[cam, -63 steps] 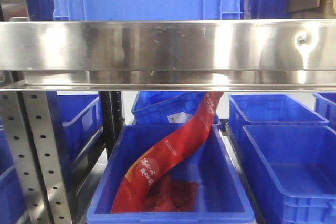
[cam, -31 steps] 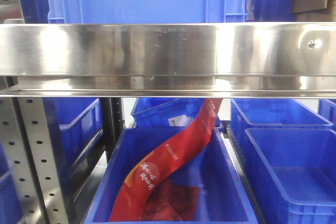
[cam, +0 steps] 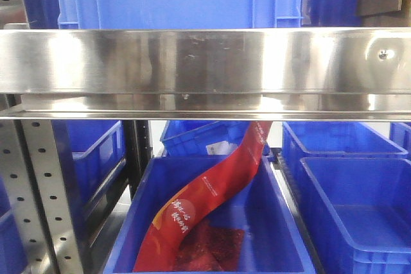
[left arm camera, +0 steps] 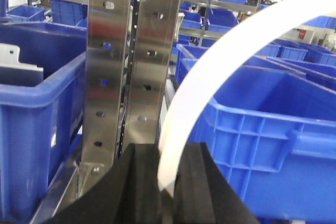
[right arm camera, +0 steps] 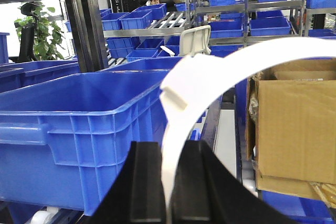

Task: Grab PVC pipe and place in blue bin
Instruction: 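Move both grippers over a blue bin and open them to drop clamps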

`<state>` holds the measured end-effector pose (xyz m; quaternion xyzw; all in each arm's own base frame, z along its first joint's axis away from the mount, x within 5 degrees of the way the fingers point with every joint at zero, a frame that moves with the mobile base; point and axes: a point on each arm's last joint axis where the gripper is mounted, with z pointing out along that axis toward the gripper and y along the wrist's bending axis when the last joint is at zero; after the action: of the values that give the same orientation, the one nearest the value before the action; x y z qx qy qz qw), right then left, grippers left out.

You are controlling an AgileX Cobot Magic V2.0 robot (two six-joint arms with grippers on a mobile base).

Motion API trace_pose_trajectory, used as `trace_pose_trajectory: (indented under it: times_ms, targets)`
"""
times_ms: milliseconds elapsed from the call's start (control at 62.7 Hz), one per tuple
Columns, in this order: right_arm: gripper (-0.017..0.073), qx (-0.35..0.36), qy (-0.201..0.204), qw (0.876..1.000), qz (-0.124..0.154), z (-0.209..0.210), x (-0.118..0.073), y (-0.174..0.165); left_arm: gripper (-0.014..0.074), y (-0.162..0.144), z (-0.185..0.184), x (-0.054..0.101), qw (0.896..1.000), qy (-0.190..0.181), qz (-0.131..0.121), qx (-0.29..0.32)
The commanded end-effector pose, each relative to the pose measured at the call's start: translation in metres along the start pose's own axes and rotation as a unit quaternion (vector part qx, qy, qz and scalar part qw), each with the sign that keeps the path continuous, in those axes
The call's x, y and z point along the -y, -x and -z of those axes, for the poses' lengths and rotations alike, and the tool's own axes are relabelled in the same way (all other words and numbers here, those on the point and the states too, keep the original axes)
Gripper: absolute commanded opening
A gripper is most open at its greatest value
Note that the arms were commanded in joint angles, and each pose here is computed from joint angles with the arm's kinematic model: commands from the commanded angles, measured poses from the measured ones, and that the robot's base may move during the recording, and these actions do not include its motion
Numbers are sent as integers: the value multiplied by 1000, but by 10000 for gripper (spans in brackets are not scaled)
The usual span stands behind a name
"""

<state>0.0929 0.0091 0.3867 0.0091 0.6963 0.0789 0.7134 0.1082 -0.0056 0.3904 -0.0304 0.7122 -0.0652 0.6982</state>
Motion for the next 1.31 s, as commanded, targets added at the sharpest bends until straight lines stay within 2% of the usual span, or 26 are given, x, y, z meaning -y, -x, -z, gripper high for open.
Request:
trace_pose_trajectory:
  times_ms: [0, 207, 303, 399, 494, 606, 670, 861, 988, 1132, 1291]
  targets:
    - [-169, 19, 3, 1000, 4, 2, -1, 3, -111, 6, 1, 1, 999, -4, 7, 31]
    - [-169, 11, 2, 1000, 5, -4, 0, 1, -111, 1, -4, 0, 1000, -2, 7, 13]
    - [-169, 1, 1, 1000, 5, -16, -1, 5, -111, 6, -19, 8, 1000, -29, 7, -4]
    - [-169, -2, 10, 1000, 9, -40, -5, 14, -111, 24, -35, 28, 996, -87, -10, 5]
    - [-169, -4, 31, 999, 20, -71, -14, 25, -111, 34, -62, 56, 989, -144, -42, 2]
    - [-169, -9, 57, 998, 22, -110, -28, 33, -111, 43, -95, 86, 981, -182, -67, -8]
    - [-169, -16, 71, 997, 22, -131, -38, 38, -111, 47, -120, 99, 980, -185, -69, -16]
    - [-169, -12, 114, 993, 20, -182, -73, 56, -111, 68, -180, 125, 981, -182, -65, -6]
    - [-169, -29, 130, 991, 22, -224, -94, 47, -111, 62, -220, 140, 981, -182, -66, -13]
    - [-169, -47, 135, 990, 24, -265, -108, 30, -111, 52, -252, 148, 982, -178, -68, -16]
    - [-150, -61, 141, 988, 26, -288, -119, 12, -111, 37, -269, 152, 981, -177, -71, -31]
